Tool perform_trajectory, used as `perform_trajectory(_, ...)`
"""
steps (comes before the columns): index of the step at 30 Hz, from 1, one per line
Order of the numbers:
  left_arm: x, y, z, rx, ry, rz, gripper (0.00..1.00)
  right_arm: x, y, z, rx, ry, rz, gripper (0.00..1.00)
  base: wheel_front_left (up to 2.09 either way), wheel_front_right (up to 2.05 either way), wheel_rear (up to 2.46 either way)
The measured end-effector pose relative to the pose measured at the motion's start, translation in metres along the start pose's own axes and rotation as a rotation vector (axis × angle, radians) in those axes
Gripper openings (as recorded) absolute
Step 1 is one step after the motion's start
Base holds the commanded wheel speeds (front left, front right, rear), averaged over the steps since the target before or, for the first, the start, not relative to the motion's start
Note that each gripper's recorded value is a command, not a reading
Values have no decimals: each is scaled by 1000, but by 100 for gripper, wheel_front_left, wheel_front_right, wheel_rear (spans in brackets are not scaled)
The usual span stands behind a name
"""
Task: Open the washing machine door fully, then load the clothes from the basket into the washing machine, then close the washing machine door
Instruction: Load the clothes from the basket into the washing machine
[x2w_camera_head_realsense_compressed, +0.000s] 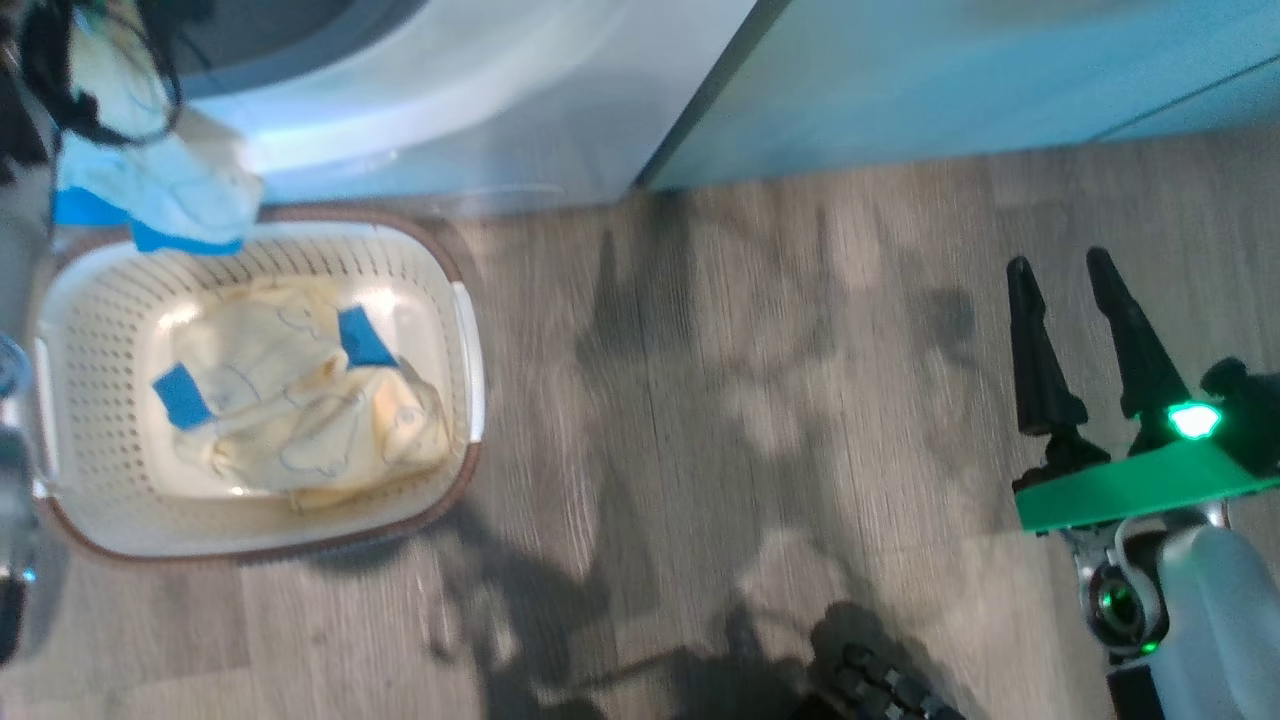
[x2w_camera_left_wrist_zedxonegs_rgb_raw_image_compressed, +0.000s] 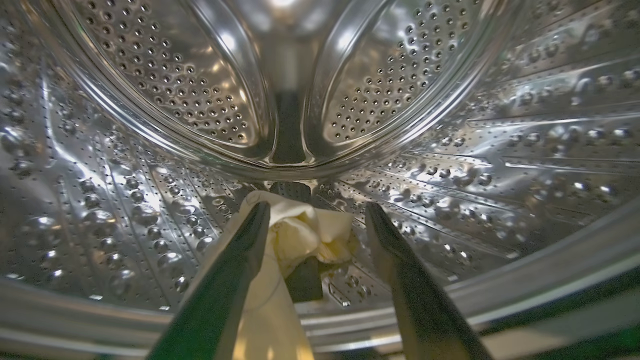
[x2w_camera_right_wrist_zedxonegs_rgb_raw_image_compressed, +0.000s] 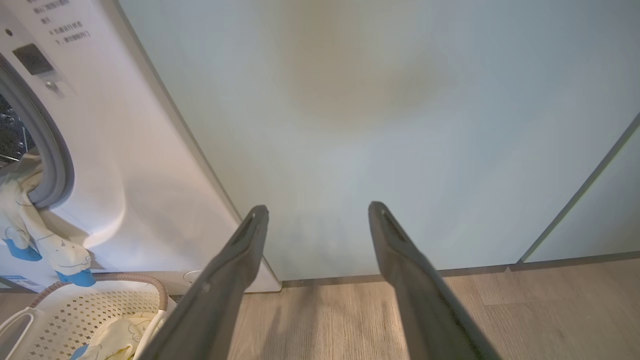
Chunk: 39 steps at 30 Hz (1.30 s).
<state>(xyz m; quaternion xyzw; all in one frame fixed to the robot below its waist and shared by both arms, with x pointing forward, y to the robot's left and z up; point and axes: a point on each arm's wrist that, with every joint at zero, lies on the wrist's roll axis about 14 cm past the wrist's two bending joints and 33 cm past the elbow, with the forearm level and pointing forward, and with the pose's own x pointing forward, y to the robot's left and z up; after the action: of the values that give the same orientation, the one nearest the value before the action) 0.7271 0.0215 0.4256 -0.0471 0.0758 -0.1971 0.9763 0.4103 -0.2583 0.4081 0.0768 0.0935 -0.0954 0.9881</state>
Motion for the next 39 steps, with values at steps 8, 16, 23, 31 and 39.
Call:
perform_trajectory(8, -43, -20, 0, 16, 44, -20, 100, -24, 4, 17, 35, -45, 9, 100, 0, 0, 0)
perform_trajectory(16, -96, -23, 8, 3, 33, 2, 100, -47, 9, 24, 53, -66, 35, 100, 0, 0, 0)
perform_trajectory(23, -146, -8, -5, -9, 53, 57, 100, -56, 13, 32, 54, -92, 66, 100, 0, 0, 0)
perform_trajectory(31, -193, -14, -49, -27, 131, 81, 100, -61, 20, 34, 64, -100, 86, 100, 0, 0, 0)
perform_trajectory(39, -213, -18, -75, -42, 171, 96, 100, -62, 18, 33, 63, -98, 79, 100, 0, 0, 0)
